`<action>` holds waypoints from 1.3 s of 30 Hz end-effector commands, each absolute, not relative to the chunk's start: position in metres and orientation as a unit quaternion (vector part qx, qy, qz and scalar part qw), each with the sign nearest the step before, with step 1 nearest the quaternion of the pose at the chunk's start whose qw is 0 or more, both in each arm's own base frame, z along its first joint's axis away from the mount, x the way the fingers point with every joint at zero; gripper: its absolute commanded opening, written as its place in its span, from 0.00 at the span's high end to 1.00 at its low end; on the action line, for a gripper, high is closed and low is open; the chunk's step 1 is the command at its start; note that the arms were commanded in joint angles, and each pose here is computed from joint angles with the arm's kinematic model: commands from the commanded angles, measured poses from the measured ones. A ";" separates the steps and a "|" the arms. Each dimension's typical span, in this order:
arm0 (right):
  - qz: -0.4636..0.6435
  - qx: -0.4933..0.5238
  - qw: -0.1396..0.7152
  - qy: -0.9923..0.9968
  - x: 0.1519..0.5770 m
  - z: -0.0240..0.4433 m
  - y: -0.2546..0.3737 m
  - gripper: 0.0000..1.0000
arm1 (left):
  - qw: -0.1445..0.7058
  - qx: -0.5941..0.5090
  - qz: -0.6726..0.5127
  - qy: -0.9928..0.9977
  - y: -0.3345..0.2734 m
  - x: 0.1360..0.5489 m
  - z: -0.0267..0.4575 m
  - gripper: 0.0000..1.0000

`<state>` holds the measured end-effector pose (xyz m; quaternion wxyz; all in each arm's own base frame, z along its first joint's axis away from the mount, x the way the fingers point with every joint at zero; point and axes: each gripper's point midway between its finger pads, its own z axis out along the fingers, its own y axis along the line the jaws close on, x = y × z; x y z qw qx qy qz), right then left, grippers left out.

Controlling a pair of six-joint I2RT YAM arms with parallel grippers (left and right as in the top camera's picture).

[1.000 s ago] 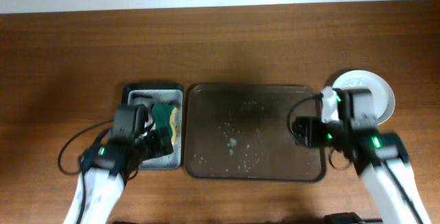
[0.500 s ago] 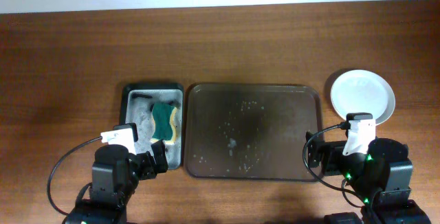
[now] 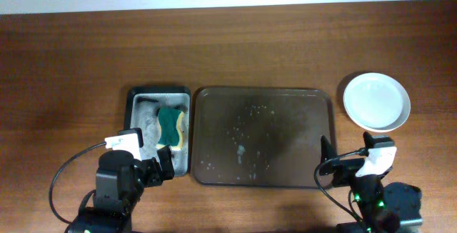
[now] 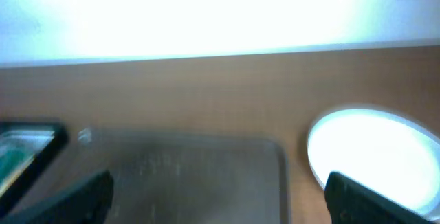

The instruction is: Clean dirty plates on tray and stack at the side

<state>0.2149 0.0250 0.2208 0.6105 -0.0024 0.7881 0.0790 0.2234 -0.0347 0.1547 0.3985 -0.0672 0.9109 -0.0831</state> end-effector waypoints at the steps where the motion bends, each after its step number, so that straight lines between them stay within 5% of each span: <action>1: 0.080 -0.001 0.667 0.741 0.225 0.206 0.024 0.01 | 0.398 -0.062 -0.077 0.912 -0.033 0.223 0.152 0.01; 6: 0.087 -0.007 0.777 0.624 0.239 0.231 0.025 0.01 | 0.398 -0.062 -0.077 0.912 -0.033 0.223 0.152 0.01; 11: 0.074 -0.001 0.678 0.732 0.245 0.158 0.024 0.01 | 0.398 -0.062 -0.077 0.912 -0.033 0.223 0.152 0.01; 30: 0.077 -0.003 0.677 0.732 0.245 0.157 0.025 0.01 | 0.401 -0.064 -0.074 0.911 -0.031 0.219 0.153 0.01; 39: 0.077 -0.003 0.677 0.732 0.245 0.157 0.025 0.01 | 0.652 -0.106 -0.066 0.748 0.003 0.239 0.157 0.01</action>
